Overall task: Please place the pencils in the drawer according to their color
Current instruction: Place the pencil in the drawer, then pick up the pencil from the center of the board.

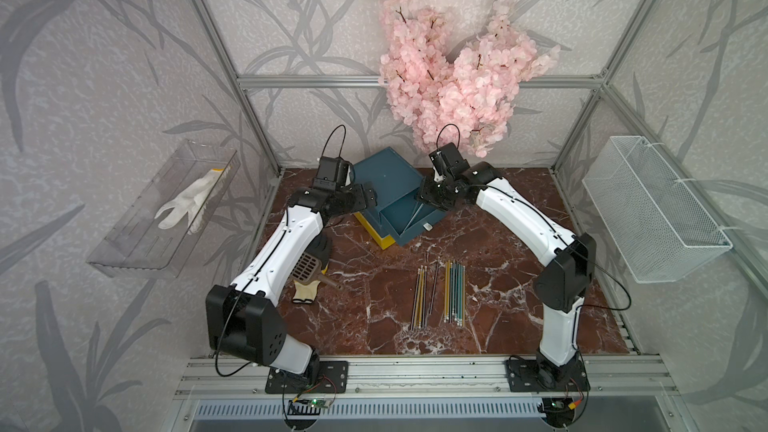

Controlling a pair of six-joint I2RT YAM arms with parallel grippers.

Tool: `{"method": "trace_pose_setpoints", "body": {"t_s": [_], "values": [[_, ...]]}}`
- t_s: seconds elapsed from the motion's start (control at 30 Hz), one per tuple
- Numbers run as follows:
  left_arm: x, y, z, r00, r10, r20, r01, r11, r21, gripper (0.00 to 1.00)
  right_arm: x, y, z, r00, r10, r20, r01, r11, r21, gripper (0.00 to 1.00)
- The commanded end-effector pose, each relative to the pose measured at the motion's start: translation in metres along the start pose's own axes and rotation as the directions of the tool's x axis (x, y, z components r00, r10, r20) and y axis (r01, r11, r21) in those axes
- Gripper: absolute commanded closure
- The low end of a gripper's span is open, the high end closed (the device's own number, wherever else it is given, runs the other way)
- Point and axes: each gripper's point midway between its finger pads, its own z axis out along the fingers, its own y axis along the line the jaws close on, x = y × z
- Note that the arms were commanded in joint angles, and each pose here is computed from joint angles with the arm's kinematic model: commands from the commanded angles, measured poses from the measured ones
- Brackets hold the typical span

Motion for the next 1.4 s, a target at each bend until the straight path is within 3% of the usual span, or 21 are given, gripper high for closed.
{"method": "trace_pose_setpoints", "body": {"t_s": [0.0,0.33,0.8,1.07,1.23,1.37], "values": [[0.0,-0.004,0.0,1.0,0.007,0.004,-0.007,1.0,0.015,0.0,0.003,0.004,0.007,0.999,-0.006,-0.041,0.006,1.0,0.005,0.51],[0.001,-0.004,0.002,1.0,0.003,0.001,-0.003,1.0,0.017,0.0,0.004,0.033,0.009,0.996,-0.06,-0.071,0.059,0.998,-0.019,0.51],[0.004,-0.002,0.003,1.0,0.011,-0.008,-0.011,1.0,0.011,0.0,0.02,0.029,-0.055,0.999,-0.051,0.019,0.053,0.993,-0.102,0.51],[0.013,-0.003,-0.001,1.0,0.015,-0.018,-0.015,1.0,0.019,0.0,0.079,-0.048,-0.086,0.999,0.047,0.027,-0.046,0.998,-0.04,0.51],[0.026,-0.005,-0.002,0.999,0.03,-0.041,-0.029,0.999,0.023,0.0,0.142,-0.117,-0.074,0.996,0.078,-0.043,-0.074,0.992,0.1,0.51],[0.038,-0.006,-0.003,0.998,0.034,-0.055,-0.033,0.999,0.024,0.0,0.193,-0.149,-0.058,0.991,0.039,-0.127,-0.012,0.978,0.206,0.53]]}}
